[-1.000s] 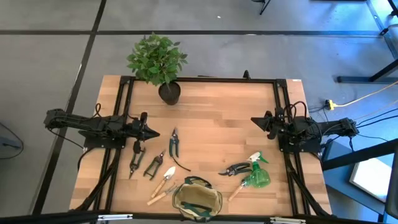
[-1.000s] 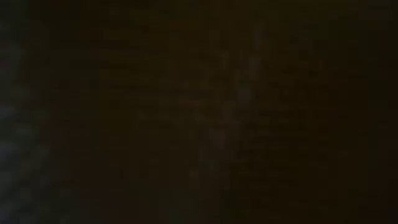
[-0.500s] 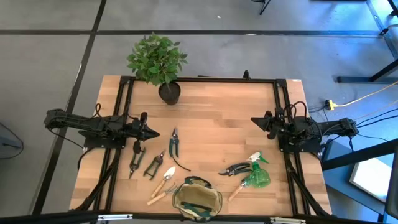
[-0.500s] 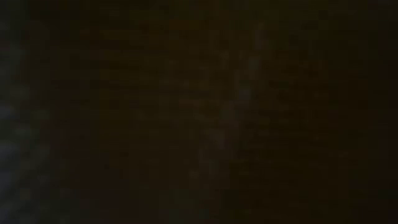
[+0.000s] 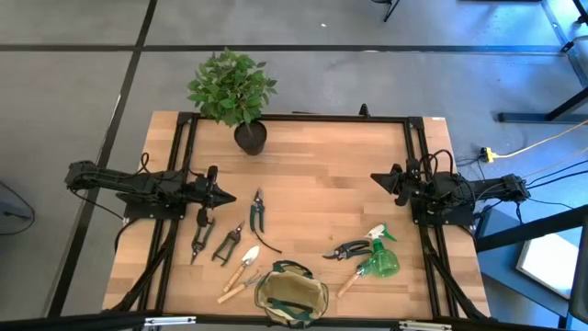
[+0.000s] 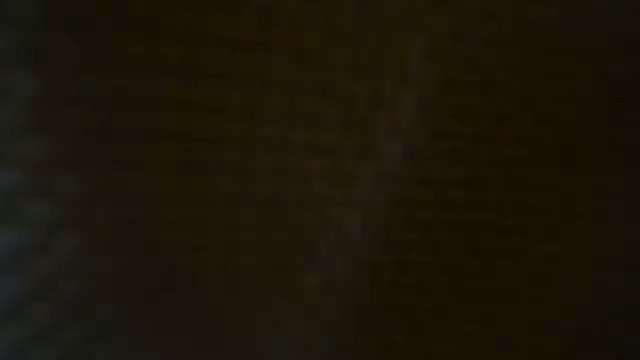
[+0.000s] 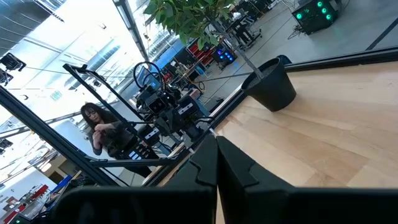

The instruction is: Pick & Place Garden tools in Gardening bag

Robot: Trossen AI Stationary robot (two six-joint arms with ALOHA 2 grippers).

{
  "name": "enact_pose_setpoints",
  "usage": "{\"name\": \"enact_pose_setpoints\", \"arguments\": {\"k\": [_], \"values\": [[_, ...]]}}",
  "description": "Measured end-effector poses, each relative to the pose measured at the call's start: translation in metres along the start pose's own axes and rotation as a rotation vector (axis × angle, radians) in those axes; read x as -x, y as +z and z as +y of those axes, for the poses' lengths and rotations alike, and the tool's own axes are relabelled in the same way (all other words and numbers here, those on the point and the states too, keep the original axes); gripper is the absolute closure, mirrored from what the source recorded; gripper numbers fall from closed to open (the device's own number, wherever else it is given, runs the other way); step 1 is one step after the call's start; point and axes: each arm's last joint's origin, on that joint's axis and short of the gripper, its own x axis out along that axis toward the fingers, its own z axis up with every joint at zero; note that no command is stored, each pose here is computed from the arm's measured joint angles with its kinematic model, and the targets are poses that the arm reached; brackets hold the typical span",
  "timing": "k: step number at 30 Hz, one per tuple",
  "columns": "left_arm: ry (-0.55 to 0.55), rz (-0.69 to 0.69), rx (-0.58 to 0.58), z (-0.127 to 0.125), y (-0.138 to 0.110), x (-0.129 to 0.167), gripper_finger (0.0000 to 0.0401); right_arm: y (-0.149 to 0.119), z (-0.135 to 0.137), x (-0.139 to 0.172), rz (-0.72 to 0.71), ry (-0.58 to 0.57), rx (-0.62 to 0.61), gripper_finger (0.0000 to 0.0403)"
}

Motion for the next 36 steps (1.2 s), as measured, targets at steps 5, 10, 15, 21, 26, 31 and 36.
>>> {"name": "enact_pose_setpoints", "arguments": {"k": [5, 10, 15, 21, 26, 31, 36], "values": [[0.0, 0.0, 0.0, 0.0, 0.0, 0.0, 0.0396, 0.0, 0.0, 0.0, 0.0, 0.0, 0.0, 0.0402], [0.0, 0.0, 0.0, 0.0, 0.0, 0.0, 0.0393, 0.0, 0.0, 0.0, 0.0, 0.0, 0.0, 0.0402], [0.0, 0.0, 0.0, 0.0, 0.0, 0.0, 0.0394, 0.0, 0.0, 0.0, -0.001, 0.0, 0.0, 0.0402], [0.0, 0.0, 0.0, 0.0, 0.0, 0.0, 0.0395, 0.001, 0.0, 0.0, -0.007, 0.002, -0.011, 0.0402], [0.0, 0.0, 0.0, 0.0, 0.0, 0.0, 0.0395, 0.005, 0.002, 0.0, -0.086, -0.015, -0.034, 0.0402], [-0.017, -0.083, 0.063, -0.001, 0.008, 0.0, 0.0395, 0.018, 0.01, 0.002, -0.228, 0.032, -0.048, 0.0402], [-0.036, -0.381, 0.356, -0.003, 0.035, 0.007, 0.0395, 0.031, 0.016, 0.007, -0.392, 0.032, -0.031, 0.0402]]}}
